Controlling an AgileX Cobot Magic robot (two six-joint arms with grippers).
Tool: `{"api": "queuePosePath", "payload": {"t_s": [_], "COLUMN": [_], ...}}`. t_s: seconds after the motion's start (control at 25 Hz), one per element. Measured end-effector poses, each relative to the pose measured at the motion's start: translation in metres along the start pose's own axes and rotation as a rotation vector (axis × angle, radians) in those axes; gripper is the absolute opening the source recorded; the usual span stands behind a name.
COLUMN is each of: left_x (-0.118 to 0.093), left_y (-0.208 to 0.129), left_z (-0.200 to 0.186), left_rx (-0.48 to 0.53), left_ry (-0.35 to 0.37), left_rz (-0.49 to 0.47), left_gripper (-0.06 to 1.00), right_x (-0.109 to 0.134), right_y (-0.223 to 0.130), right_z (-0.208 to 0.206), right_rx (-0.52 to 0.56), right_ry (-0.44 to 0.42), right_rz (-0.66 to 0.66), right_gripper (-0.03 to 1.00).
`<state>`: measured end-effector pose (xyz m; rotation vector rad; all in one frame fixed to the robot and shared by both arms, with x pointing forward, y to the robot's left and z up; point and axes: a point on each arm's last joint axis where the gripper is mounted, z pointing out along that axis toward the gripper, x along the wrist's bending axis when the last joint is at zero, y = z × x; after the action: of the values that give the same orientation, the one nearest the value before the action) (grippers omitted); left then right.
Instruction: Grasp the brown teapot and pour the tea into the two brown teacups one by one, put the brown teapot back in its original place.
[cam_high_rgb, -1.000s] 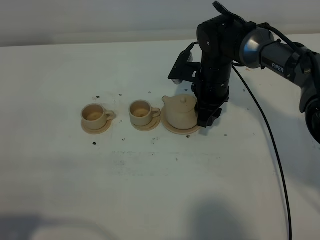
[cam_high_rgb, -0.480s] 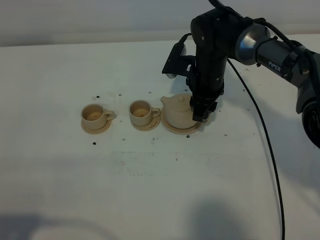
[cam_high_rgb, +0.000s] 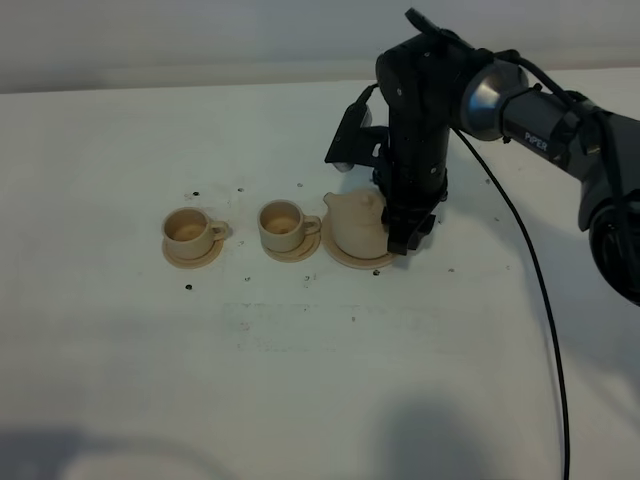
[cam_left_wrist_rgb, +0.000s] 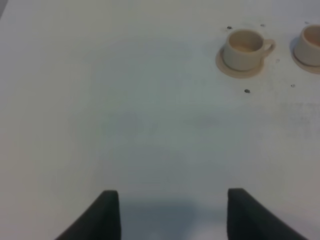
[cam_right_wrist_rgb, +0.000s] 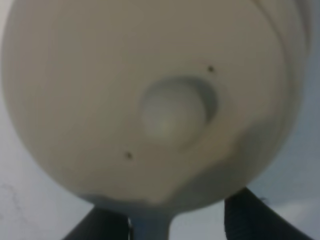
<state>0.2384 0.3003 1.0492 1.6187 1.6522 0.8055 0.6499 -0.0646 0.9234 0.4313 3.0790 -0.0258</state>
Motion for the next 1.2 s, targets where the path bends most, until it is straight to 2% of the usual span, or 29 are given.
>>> {"api": "queuePosePath", "payload": {"t_s": [0.28,0.52,0.88,1.2], "left_x": [0.0,0.0,0.0,0.0], "left_y": [0.0,0.0,0.0,0.0], "left_z": [0.0,0.0,0.0,0.0], "left_rx": [0.0,0.0,0.0,0.0], "left_ry": [0.0,0.0,0.0,0.0], "left_rz": [0.0,0.001,0.001,0.001], "left_gripper": [0.47,0.47,0.47,0.47], "right_x": [0.003,0.0036,0.0034,0.0033], "right_y": [0.0026,0.0033,0.0042,0.0039], "right_z": [0.0015,0.0014,-0.0021,-0.0021], "right_rx": [0.018,0.027,0.017,0.019], "right_ry": [-0.011,-0.021,-0.035,-0.036], "right_rz": [-0.021,-0.019,-0.015,0.015], "right_gripper": [0.4,0.39,0.46,0.47]}}
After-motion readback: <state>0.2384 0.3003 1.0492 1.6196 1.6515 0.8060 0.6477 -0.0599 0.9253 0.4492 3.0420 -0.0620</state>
